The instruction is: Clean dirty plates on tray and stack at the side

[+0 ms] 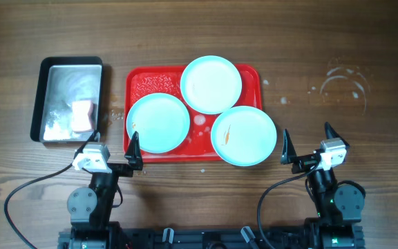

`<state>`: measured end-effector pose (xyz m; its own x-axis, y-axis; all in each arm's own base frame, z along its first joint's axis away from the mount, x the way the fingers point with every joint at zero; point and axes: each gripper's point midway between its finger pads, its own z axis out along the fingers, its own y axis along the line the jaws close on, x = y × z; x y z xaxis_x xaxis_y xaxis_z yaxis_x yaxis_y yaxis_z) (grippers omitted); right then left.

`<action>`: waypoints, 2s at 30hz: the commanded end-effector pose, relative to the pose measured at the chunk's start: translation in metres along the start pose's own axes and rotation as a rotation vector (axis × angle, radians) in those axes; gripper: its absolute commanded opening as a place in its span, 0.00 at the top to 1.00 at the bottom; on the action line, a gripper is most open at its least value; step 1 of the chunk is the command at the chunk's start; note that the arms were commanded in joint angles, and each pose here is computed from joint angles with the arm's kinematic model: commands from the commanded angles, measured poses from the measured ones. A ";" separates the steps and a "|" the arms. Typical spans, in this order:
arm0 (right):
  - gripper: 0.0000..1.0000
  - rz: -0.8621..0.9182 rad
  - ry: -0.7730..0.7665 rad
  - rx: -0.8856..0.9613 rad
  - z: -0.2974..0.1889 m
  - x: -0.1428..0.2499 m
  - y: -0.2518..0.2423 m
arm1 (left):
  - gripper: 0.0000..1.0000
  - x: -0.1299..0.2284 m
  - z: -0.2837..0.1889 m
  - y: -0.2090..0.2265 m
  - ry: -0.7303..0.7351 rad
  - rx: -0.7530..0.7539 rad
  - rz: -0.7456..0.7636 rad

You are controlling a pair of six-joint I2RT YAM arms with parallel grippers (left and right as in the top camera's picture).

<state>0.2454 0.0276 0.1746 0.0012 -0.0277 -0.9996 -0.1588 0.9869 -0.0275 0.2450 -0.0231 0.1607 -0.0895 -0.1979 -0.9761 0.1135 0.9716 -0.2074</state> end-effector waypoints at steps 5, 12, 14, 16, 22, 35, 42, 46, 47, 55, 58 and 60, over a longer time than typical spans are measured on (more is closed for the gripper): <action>0.00 0.002 -0.001 0.024 0.000 0.000 -0.004 | 0.00 0.002 0.000 -0.003 0.005 0.018 -0.008; 0.01 0.002 -0.001 0.024 0.000 0.000 -0.004 | 0.00 0.002 0.000 -0.003 0.005 0.018 -0.008; 0.00 0.002 -0.001 0.024 0.000 0.000 -0.004 | 0.00 0.002 0.000 -0.003 0.005 0.018 -0.008; 0.00 0.002 -0.001 0.024 0.000 0.000 -0.004 | 0.00 0.002 0.000 -0.003 0.005 0.018 -0.008; 0.00 0.002 -0.002 0.024 0.000 0.000 -0.004 | 0.00 0.002 0.000 -0.003 0.005 0.018 -0.008; 0.00 -0.002 -0.031 0.025 0.000 -0.007 -0.004 | 0.00 0.002 0.000 -0.003 0.005 0.018 -0.008; 0.00 -0.012 -0.099 -0.031 -0.001 -0.024 0.006 | 0.00 0.002 0.000 -0.003 0.005 0.018 -0.008; 0.00 -0.026 -0.146 -0.074 -0.005 -0.042 0.013 | 0.00 0.002 0.000 -0.003 0.005 0.018 -0.008; 0.00 -0.028 -0.152 -0.080 -0.005 -0.045 0.014 | 0.00 0.002 0.000 -0.003 0.005 0.018 -0.008; 0.00 -0.040 -0.203 -0.100 -0.012 -0.071 0.018 | 0.00 0.002 0.000 -0.003 0.005 0.018 -0.008; 0.00 -0.045 -0.211 -0.143 -0.014 -0.076 0.026 | 0.00 0.002 0.000 -0.003 0.005 0.018 -0.008; 0.00 -0.047 -0.215 -0.147 -0.015 -0.079 0.026 | 0.00 0.002 0.000 -0.003 0.005 0.018 -0.008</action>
<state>0.2321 0.0467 0.2375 0.1889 -0.0263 -0.9816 -0.2605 0.9625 -0.0759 0.2450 -0.0231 0.1606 -0.0899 -0.1979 -0.9761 0.1134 0.9716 -0.2075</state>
